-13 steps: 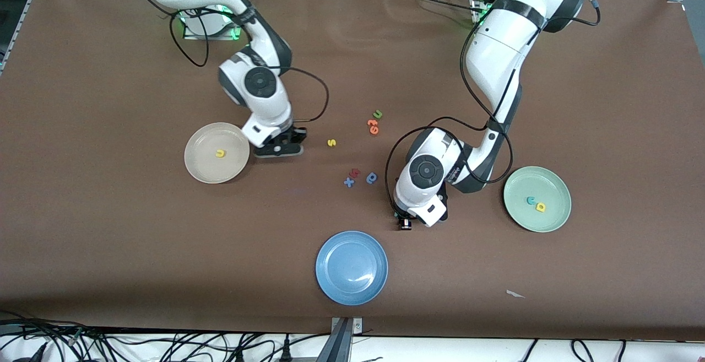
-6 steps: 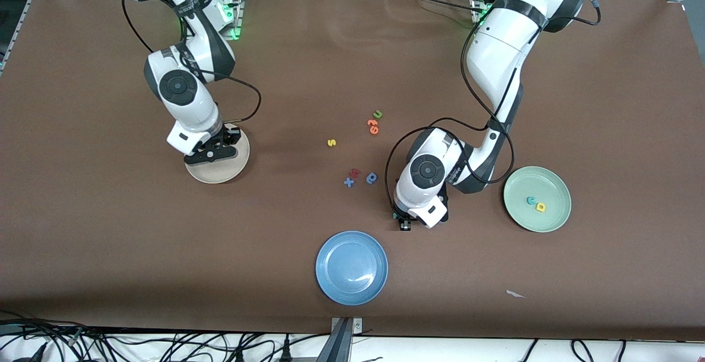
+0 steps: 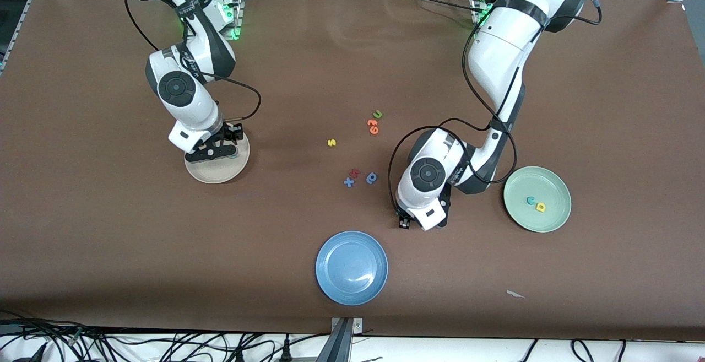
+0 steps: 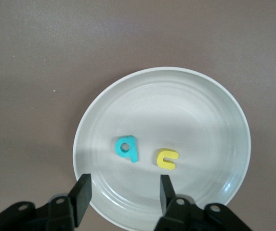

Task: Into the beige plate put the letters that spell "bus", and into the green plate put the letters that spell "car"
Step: 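Place the cyan a on the white plate while the left gripper carries its letter, then place the cyan letter on the green plate while the right gripper grasps yellow s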

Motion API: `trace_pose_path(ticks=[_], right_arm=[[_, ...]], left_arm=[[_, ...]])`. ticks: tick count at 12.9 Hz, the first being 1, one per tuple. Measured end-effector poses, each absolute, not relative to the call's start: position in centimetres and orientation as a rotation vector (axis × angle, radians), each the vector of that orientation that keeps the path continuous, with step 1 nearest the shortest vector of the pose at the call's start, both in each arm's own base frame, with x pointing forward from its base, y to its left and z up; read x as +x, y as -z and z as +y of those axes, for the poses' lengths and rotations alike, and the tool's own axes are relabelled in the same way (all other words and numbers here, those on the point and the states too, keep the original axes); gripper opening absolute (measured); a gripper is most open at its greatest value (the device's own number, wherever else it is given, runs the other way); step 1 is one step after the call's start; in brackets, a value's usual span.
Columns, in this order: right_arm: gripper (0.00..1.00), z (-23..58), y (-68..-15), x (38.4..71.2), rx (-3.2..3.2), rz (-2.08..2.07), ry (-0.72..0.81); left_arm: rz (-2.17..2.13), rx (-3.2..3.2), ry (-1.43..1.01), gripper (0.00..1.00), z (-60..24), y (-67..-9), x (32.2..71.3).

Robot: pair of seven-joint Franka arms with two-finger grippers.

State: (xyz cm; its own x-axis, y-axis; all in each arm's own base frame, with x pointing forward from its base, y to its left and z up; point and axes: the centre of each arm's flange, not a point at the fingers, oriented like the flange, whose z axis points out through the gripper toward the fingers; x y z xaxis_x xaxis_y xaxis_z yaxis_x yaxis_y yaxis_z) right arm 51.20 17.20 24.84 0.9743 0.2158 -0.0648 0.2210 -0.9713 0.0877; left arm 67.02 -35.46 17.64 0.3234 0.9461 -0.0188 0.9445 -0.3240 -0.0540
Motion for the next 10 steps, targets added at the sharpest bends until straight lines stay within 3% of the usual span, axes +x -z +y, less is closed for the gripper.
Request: trace_pose_path(ticks=[5,7,9,10], right_arm=[[0.71,22.4,-24.9,49.8,3.103,0.198,0.030],[0.78,26.9,-24.6,48.8,3.143,0.116,-0.012],[0.91,31.1,-24.3,48.2,3.168,0.074,-0.021],[0.91,33.0,-24.2,48.0,3.180,0.054,-0.023]], left_arm=[[-0.986,-2.831,-0.288,0.11,-27.8,-21.7,68.5],[-0.630,-2.905,-0.413,0.11,-23.4,-23.7,69.0],[-0.303,-2.969,-0.511,0.11,-17.8,-25.3,69.9],[-0.135,-2.989,-0.541,0.11,-14.9,-25.8,70.3]])
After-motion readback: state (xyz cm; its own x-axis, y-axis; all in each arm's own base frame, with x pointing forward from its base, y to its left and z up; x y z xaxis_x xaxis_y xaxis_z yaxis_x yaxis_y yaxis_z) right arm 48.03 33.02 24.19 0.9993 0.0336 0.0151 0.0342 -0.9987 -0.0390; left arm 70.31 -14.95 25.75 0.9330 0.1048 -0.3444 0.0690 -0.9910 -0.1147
